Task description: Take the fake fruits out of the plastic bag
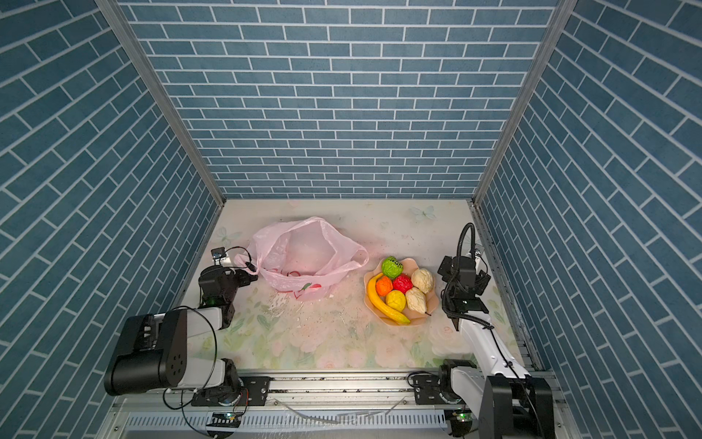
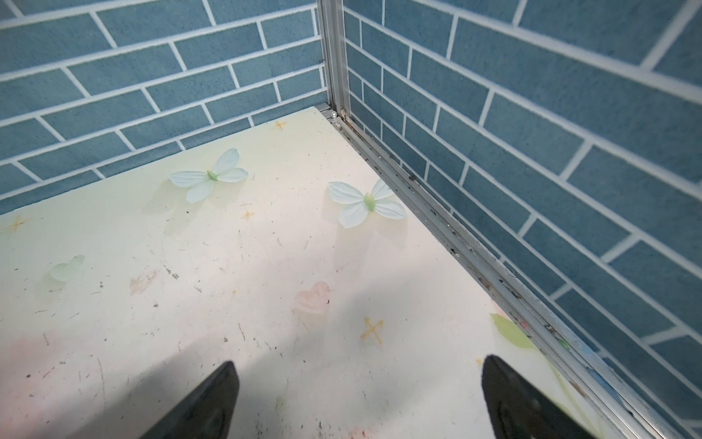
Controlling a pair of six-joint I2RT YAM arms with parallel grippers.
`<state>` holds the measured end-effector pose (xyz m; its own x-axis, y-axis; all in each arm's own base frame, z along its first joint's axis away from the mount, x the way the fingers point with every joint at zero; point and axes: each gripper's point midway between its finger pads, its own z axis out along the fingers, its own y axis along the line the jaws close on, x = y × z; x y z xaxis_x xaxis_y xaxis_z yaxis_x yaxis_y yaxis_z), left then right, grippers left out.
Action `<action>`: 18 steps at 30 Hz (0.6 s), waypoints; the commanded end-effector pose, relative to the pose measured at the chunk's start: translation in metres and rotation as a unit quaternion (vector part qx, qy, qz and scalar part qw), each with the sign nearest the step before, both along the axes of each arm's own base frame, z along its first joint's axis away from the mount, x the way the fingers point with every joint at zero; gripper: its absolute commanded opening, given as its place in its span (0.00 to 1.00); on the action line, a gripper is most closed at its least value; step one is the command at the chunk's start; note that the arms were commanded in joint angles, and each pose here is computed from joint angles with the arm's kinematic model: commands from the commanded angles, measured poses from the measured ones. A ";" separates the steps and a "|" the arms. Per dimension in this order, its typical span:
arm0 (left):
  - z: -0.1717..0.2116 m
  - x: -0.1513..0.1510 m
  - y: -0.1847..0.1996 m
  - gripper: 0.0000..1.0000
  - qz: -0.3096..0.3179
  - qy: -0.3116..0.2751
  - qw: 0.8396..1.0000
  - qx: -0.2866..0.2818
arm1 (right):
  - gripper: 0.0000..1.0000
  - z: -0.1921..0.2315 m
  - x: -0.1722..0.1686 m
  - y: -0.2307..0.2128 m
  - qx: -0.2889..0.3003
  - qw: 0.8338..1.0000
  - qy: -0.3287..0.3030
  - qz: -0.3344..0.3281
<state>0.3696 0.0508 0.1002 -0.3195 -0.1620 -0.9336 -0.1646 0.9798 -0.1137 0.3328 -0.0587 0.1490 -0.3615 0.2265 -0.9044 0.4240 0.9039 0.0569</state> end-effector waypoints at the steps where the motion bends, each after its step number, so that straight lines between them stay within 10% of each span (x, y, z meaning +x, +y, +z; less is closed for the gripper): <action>1: 0.013 0.011 -0.012 0.99 -0.041 -0.021 0.999 0.012 | 0.99 0.001 0.006 -0.006 -0.022 1.000 -0.021 -0.001; 18: 0.008 0.020 -0.032 0.99 -0.086 -0.006 0.996 0.035 | 0.99 -0.018 0.041 0.010 -0.049 0.994 -0.043 0.088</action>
<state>0.3848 0.0221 0.1082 -0.3201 -0.0613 -0.9454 -0.0129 0.9981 -0.0603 0.3679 -0.0535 0.1250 -0.3435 0.1460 -0.9277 0.3173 0.9478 0.0316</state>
